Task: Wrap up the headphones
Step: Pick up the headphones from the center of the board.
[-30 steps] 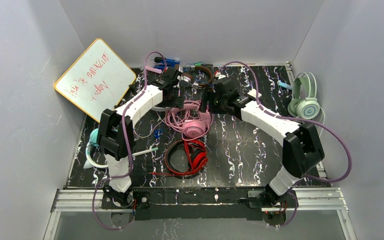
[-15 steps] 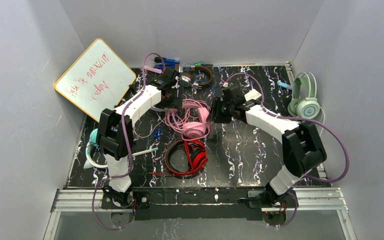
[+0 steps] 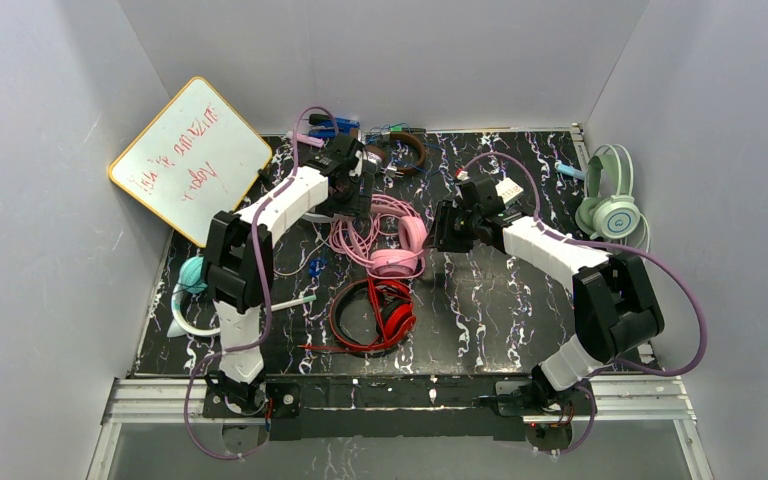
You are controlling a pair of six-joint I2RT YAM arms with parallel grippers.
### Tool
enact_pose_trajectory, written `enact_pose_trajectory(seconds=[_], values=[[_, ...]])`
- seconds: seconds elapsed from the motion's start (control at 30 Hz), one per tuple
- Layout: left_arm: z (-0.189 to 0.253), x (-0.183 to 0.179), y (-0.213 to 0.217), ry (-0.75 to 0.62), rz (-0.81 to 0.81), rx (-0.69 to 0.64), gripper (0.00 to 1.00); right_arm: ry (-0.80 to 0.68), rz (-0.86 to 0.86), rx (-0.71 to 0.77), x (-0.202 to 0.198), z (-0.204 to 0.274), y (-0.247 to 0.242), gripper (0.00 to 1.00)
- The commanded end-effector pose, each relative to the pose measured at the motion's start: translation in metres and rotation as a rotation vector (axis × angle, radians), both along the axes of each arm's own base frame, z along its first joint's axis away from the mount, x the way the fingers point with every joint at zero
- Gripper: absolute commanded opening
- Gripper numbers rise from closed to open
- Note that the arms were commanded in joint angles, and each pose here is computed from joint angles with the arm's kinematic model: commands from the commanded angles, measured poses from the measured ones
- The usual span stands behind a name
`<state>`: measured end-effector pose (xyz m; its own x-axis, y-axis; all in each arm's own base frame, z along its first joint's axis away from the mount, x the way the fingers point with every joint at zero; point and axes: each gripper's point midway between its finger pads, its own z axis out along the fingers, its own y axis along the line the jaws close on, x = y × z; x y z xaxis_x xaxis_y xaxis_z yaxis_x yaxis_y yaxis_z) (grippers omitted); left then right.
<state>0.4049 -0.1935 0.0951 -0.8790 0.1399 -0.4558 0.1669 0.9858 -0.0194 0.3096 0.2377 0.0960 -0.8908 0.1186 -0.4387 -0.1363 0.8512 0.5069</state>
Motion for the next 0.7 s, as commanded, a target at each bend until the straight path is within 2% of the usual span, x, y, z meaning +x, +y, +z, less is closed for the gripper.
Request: enact_pose_trajectory(seconds=[0.0, 0.17, 0.43, 0.5, 0.53, 0.57, 0.6, 0.67], values=[[0.008, 0.005, -0.003, 0.008, -0.038, 0.005, 0.69, -0.018, 0.026, 0.009, -0.003, 0.004, 0.0, 0.51], [0.001, 0.005, 0.005, 0.021, -0.023, 0.05, 0.62, -0.026, 0.028, 0.017, -0.002, 0.007, 0.0, 0.51], [-0.006, 0.002, 0.005, 0.039, -0.044, 0.058, 0.56, -0.028, 0.029, 0.024, -0.002, 0.009, 0.001, 0.51], [-0.011, 0.003, 0.004, 0.051, -0.052, 0.06, 0.52, -0.033, 0.029, 0.027, -0.001, 0.011, 0.001, 0.51], [-0.013, 0.003, 0.004, 0.055, -0.055, 0.063, 0.48, -0.034, 0.029, 0.027, -0.001, 0.012, 0.001, 0.51], [-0.016, 0.003, 0.003, 0.067, -0.064, 0.062, 0.4, -0.035, 0.027, 0.028, -0.001, 0.012, 0.001, 0.51], [-0.018, 0.003, 0.002, 0.075, -0.073, 0.062, 0.29, -0.036, 0.028, 0.029, -0.001, 0.013, 0.001, 0.51], [-0.018, 0.005, 0.003, 0.08, -0.075, 0.077, 0.0, -0.038, 0.025, 0.027, 0.0, 0.013, 0.0, 0.51]])
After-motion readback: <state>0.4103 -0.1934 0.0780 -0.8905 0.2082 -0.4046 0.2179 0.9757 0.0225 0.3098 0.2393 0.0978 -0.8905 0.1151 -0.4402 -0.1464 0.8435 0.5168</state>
